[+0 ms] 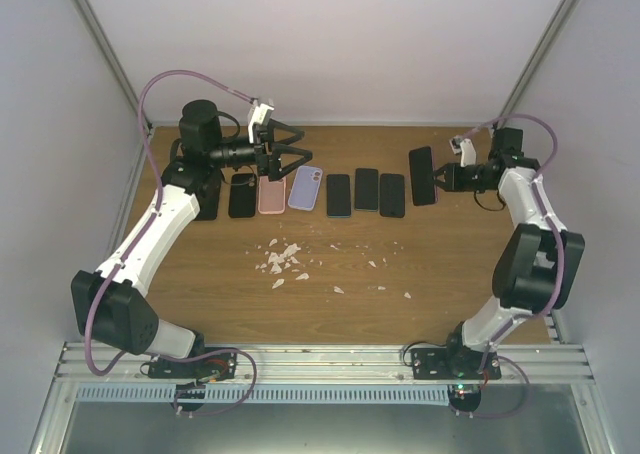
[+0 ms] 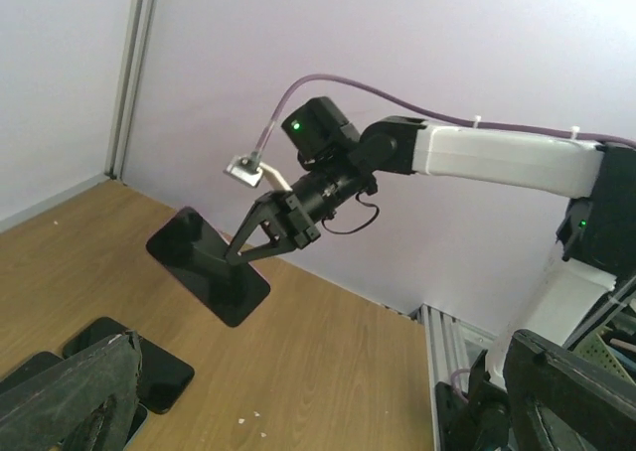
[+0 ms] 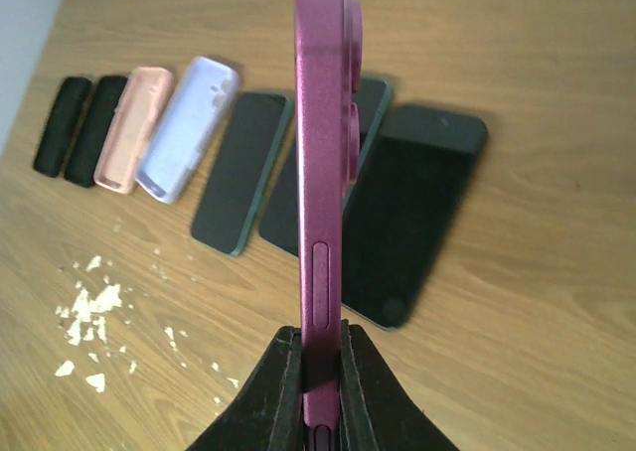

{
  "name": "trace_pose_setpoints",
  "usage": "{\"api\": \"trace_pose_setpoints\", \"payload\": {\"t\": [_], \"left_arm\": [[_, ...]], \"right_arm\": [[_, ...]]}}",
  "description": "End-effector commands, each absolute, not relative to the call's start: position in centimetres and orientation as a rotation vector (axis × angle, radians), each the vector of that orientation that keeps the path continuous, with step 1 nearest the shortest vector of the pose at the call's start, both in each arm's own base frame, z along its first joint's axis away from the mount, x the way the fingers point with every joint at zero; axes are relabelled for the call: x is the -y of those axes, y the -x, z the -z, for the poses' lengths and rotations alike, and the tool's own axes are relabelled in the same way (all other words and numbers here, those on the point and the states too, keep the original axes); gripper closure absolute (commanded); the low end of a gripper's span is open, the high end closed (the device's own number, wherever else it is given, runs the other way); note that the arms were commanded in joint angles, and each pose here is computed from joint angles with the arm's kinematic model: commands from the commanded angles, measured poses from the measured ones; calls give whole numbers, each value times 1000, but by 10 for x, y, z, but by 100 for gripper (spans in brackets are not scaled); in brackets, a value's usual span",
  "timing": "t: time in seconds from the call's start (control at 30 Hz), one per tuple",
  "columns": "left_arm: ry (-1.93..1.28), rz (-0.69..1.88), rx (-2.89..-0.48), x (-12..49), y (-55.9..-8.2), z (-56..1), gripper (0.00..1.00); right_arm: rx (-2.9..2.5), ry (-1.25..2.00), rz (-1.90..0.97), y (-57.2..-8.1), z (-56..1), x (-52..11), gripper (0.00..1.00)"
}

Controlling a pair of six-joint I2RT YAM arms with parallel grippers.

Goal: Take the phone out of the phone case
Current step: Place the phone at the center of the board.

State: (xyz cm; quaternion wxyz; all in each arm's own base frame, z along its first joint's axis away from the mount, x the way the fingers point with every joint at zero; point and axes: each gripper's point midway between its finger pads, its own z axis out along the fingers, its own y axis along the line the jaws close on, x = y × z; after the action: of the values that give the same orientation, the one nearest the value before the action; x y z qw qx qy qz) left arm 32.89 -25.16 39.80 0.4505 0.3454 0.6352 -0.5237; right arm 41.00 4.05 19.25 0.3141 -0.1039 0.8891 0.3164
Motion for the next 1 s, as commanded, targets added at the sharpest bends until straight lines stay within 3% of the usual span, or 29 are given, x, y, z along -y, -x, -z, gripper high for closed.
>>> {"api": "trace_pose_setpoints", "payload": {"t": [0.0, 0.97], "left_arm": [[-851, 1254, -1539, 248, -334, -405, 1], [-797, 1280, -1576, 243, -342, -392, 1]], "right_arm": [[-2421, 239, -803, -412, -165, -20, 100], [-2554, -63, -1172, -461, -69, 8, 95]]}}
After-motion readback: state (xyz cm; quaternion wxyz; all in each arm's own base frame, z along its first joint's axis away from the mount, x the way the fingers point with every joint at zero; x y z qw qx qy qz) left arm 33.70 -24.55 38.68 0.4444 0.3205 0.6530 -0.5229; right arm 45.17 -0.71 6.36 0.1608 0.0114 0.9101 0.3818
